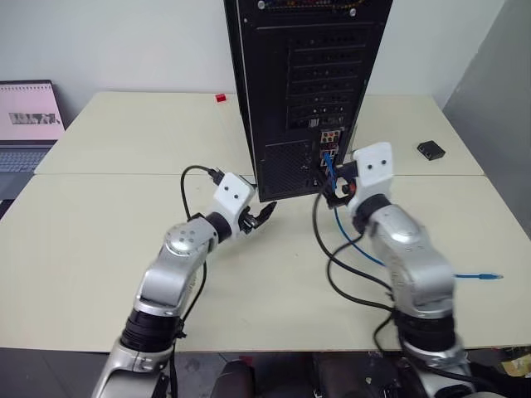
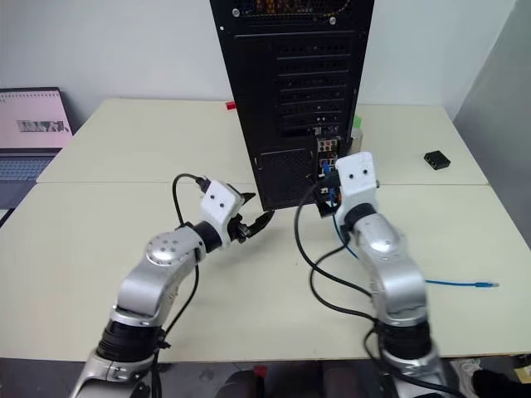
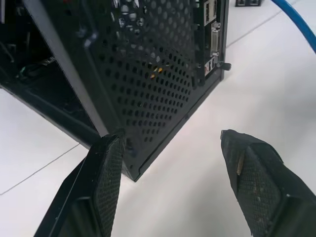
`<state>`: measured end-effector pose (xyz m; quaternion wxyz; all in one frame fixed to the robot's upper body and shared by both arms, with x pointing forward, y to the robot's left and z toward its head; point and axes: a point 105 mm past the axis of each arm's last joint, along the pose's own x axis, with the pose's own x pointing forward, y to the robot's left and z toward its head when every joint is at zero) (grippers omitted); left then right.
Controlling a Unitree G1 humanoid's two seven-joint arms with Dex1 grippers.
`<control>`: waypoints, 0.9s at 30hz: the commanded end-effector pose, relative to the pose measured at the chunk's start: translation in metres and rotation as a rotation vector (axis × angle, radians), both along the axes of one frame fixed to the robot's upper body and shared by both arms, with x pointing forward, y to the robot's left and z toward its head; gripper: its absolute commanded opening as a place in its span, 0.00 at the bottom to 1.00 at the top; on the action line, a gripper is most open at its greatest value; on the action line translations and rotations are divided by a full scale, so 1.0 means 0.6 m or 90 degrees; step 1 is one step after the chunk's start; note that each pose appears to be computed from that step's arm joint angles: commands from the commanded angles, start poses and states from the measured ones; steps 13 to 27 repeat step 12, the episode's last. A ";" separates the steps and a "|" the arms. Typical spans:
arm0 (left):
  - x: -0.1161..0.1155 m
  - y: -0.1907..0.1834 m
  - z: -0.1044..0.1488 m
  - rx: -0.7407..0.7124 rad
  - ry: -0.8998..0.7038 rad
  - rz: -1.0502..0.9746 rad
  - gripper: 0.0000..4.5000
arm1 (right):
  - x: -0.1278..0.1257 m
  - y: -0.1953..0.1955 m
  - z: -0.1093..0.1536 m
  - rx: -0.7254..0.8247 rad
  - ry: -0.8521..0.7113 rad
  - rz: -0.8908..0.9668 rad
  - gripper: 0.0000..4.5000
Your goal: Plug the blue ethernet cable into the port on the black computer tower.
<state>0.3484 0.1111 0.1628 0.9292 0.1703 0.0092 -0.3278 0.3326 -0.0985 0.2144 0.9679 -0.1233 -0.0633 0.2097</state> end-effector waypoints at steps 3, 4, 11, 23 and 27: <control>0.004 0.010 0.042 0.044 -0.022 -0.069 0.72 | -0.039 -0.037 0.007 -0.100 0.015 0.133 0.94; 0.006 0.013 0.045 0.049 -0.021 -0.074 0.72 | -0.042 -0.045 0.005 -0.114 0.023 0.145 0.94; 0.001 0.017 0.058 0.075 -0.015 -0.131 0.72 | -0.046 -0.094 0.020 -0.134 0.038 0.163 0.94; -0.003 0.015 0.061 0.071 -0.013 -0.144 0.72 | -0.044 -0.100 0.020 -0.142 0.038 0.159 0.94; -0.003 0.015 0.061 0.071 -0.013 -0.144 0.72 | -0.044 -0.100 0.020 -0.142 0.038 0.159 0.94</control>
